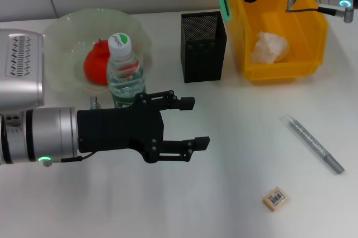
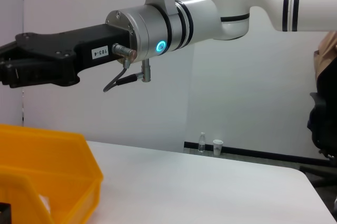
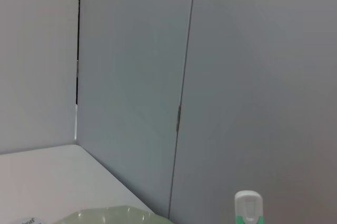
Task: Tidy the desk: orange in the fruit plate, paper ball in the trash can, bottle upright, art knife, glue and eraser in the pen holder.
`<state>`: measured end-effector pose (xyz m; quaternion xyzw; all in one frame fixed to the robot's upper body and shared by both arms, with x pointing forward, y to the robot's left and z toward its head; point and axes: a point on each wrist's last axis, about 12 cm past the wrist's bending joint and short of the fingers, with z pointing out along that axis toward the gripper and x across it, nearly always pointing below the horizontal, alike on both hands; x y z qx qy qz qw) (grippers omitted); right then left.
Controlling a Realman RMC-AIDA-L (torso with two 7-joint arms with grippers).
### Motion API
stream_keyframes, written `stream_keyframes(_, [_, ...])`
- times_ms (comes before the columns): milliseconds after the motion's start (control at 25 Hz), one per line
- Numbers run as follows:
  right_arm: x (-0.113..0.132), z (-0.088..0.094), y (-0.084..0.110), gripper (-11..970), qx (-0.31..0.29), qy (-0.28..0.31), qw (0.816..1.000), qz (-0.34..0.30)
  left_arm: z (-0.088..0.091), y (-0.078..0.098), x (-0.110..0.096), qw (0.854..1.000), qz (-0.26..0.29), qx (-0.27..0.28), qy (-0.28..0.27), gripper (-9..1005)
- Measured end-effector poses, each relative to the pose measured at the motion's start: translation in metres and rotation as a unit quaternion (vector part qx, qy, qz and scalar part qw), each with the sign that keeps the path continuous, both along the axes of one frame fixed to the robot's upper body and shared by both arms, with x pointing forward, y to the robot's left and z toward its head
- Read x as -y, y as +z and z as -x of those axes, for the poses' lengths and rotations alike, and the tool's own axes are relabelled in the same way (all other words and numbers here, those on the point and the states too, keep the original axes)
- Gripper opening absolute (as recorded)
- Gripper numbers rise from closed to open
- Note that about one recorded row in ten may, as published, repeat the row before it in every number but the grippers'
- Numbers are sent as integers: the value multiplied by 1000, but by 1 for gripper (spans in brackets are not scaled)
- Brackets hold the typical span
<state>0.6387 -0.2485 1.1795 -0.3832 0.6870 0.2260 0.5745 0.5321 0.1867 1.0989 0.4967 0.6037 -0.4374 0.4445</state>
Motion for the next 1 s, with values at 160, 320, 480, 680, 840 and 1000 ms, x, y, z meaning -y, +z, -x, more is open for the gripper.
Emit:
stream_keyframes(160, [1,1,-2,190,0,0,1000,0,1,-1,1,1000,0,0,-2,808])
stream_keyframes(320, [0,2,-5,193,-4,0,1000,-2,2,-2,2,1000,-1,-1,-5,808])
stream_keyframes(480, [-3,3,-8,196,-9,2,1000,-5,3,-4,2,1000,-2,-7,-4,808])
stream_keyframes(680, [-5,5,-12,200,-14,3,1000,-8,4,-5,1,1000,-2,-8,-3,808])
stream_keyframes(840, [-5,5,-16,203,-17,2,1000,-7,4,-7,1,1000,-3,-9,-3,808])
stream_keyframes(1000, [-6,6,-20,206,-21,-2,1000,-8,5,-9,1,1000,-4,-11,-5,808])
